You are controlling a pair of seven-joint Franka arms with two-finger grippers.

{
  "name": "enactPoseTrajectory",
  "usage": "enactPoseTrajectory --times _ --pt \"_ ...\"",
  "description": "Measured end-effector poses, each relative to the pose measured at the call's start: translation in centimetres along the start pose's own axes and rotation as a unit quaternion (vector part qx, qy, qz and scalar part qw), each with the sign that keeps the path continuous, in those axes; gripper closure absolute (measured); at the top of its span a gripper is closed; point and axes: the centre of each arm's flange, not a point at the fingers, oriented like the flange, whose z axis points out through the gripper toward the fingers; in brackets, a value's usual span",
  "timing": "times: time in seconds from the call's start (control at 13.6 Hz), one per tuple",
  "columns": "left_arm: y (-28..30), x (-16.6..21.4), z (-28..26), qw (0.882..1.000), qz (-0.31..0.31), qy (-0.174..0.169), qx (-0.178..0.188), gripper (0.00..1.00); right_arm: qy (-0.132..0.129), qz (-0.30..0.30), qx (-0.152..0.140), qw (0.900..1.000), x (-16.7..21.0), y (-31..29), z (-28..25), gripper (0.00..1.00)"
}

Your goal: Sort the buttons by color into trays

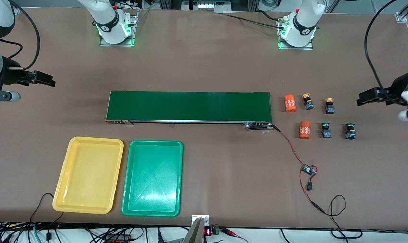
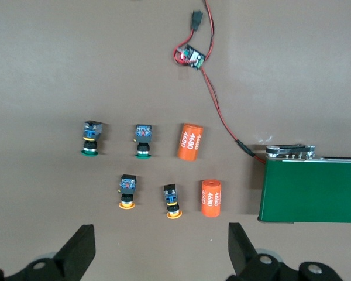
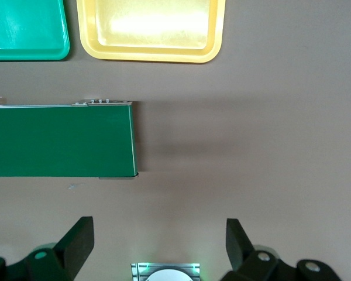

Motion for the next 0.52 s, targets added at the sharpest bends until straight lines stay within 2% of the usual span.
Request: enactPoseTrajectory --times 0.29,0.52 --pt "2.0 2.2 5.9 0.999 0.015 -0.036 0.004 0.00 -0.002 0.000 0.000 1.000 0.1 -0.1 0.2 0.00" --pt "4.0 4.7 13.3 0.997 0.029 -0.066 0.010 0.00 -0.003 -0.003 0.000 1.000 0.2 -0.3 0.3 0.00"
